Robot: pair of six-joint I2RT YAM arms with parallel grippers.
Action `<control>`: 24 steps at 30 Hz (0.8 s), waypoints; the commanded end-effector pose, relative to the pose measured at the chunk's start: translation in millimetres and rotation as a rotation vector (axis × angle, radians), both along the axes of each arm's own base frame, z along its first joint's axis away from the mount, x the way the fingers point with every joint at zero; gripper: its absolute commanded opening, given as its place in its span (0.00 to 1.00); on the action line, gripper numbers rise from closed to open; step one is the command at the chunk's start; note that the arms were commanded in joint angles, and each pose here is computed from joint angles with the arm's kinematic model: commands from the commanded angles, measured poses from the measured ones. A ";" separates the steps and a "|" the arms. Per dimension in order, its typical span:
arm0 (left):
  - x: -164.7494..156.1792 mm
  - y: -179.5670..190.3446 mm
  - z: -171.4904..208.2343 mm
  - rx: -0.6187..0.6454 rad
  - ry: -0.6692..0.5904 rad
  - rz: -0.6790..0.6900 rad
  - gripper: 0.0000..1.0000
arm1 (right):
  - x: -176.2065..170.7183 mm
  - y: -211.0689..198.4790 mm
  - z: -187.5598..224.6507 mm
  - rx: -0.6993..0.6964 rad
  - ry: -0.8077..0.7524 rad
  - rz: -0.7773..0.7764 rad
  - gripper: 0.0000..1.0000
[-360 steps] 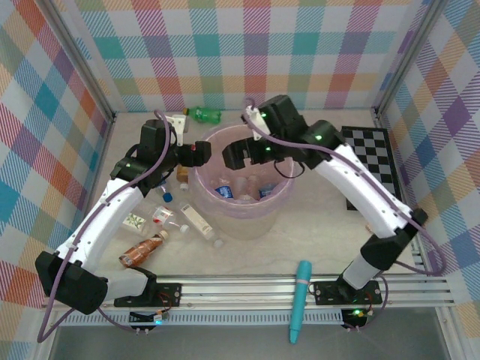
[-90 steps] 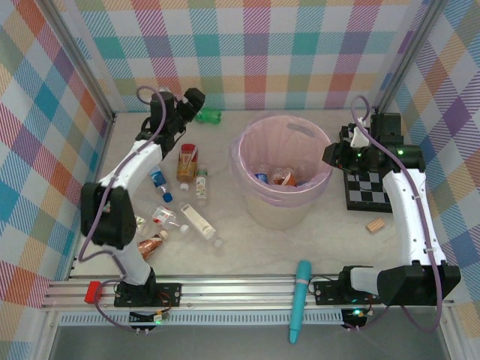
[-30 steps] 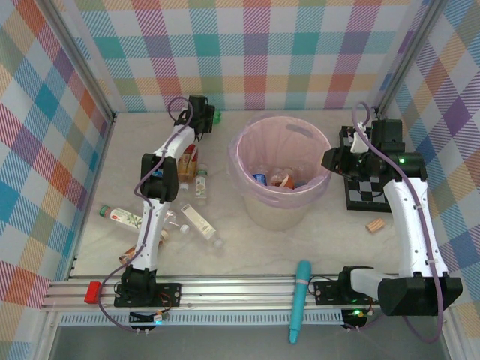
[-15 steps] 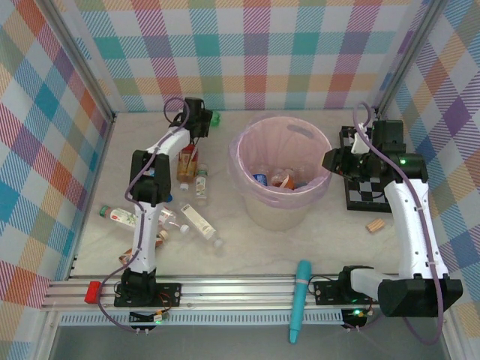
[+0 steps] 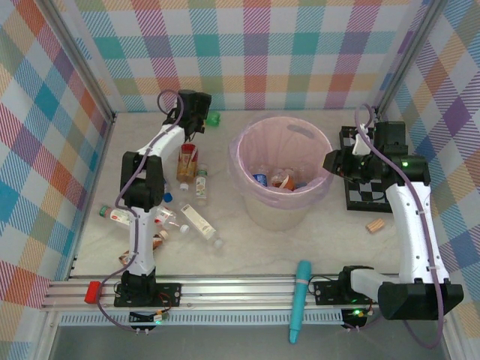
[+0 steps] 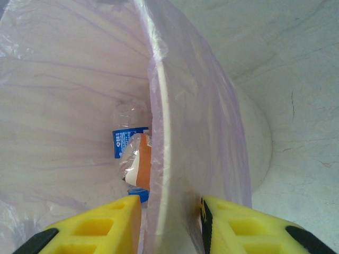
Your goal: Put the plastic bottles in the bin
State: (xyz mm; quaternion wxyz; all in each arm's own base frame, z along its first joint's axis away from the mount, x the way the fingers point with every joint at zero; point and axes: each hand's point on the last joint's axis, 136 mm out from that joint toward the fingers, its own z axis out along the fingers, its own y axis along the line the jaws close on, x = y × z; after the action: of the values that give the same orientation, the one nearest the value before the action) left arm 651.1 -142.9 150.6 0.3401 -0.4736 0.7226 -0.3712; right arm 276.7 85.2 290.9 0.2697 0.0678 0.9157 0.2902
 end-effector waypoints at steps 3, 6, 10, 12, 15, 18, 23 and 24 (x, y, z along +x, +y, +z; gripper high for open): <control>12.6 -0.1 -29.9 0.018 0.038 -0.016 0.93 | -9.9 2.5 11.1 -0.008 -0.027 0.029 0.36; 18.7 0.3 -37.4 0.023 0.031 -0.016 0.94 | -10.5 1.0 8.5 -0.018 -0.022 0.026 0.36; 27.4 1.0 -49.1 0.005 0.036 -0.009 0.94 | -12.1 -0.1 7.0 -0.024 -0.020 0.022 0.36; 32.2 0.4 -55.3 -0.008 0.035 -0.007 0.94 | -13.4 -0.3 7.6 -0.027 -0.022 0.023 0.36; 37.7 2.4 -64.9 -0.018 0.030 0.005 0.95 | -16.1 -1.9 8.8 -0.034 -0.026 0.016 0.36; 42.4 6.9 -75.4 -0.039 0.038 0.029 0.93 | -19.4 -2.8 9.6 -0.037 -0.031 0.012 0.36; 47.1 5.6 -99.1 -0.068 0.101 0.048 0.83 | -22.4 -3.0 10.5 -0.036 -0.035 0.006 0.36; 47.8 6.0 -104.1 -0.074 0.112 0.055 0.79 | -22.6 -3.6 10.6 -0.039 -0.034 0.004 0.36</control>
State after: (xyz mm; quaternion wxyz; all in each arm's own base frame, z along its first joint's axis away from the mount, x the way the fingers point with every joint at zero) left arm 700.5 -142.4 73.8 0.3208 -0.5000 0.7123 -0.3738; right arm 260.8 81.7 299.3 0.2861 0.0611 0.9149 0.2783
